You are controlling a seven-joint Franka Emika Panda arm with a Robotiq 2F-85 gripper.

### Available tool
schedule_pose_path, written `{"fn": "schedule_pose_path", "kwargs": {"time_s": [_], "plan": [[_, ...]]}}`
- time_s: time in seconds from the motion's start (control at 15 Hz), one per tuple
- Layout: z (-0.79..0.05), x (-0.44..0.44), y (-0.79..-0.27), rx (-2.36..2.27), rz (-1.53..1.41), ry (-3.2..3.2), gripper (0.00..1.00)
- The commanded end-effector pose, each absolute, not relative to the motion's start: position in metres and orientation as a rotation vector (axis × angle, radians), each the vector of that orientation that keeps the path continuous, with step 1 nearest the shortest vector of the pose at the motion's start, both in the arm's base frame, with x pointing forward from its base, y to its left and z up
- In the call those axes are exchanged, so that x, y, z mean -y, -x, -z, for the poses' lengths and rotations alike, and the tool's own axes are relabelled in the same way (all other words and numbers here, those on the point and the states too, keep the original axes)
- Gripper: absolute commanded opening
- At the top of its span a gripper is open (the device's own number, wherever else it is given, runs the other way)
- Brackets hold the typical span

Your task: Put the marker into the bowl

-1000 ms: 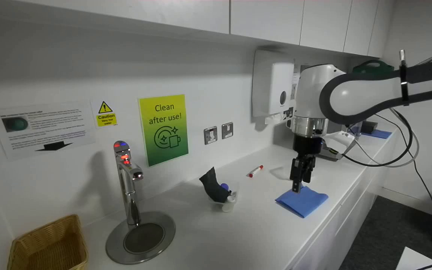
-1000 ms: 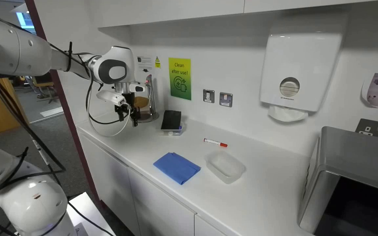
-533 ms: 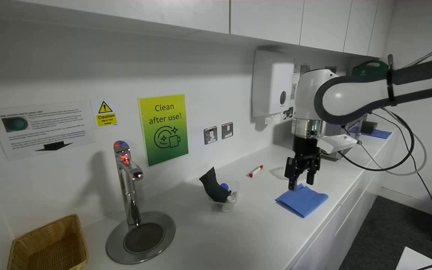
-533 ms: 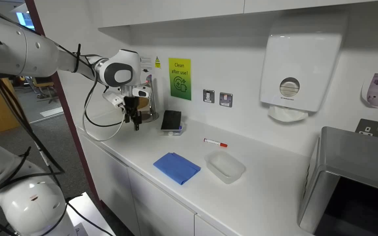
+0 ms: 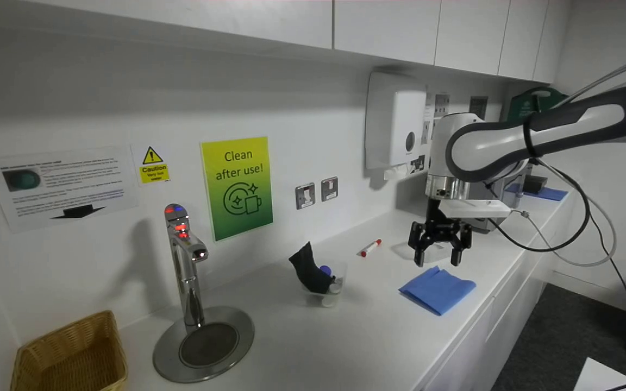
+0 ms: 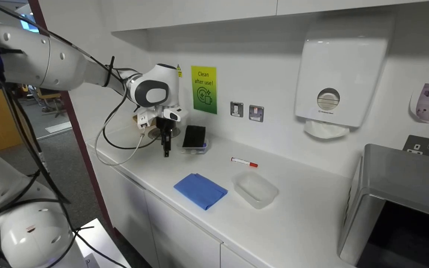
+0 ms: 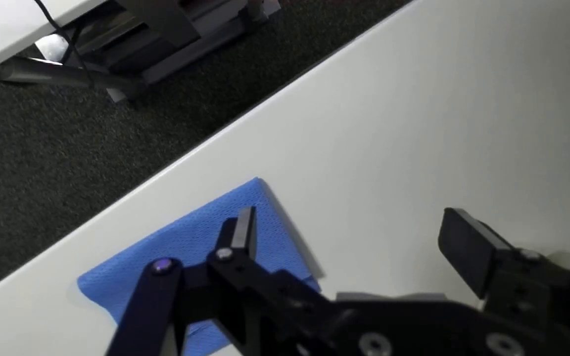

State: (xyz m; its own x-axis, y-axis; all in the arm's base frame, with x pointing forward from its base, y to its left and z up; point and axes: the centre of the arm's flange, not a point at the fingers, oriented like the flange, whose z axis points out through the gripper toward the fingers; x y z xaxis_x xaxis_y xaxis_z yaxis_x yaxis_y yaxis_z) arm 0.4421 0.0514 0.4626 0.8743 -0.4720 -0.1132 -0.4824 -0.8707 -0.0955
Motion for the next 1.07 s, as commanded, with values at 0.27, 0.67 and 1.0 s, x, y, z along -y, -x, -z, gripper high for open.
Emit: {"fn": "schedule_pose_path", "kwargs": {"time_s": [0.27,0.67,1.0], "plan": [[-0.466,-0.012,-0.45,-1.11,-0.116,2.78,1.0],[-0.472,-0.009,-0.452,-1.151,-0.108,2.732,1.0],[-0.453,0.015,-0.48,-1.573,-0.109,2.555,1.0]]}}
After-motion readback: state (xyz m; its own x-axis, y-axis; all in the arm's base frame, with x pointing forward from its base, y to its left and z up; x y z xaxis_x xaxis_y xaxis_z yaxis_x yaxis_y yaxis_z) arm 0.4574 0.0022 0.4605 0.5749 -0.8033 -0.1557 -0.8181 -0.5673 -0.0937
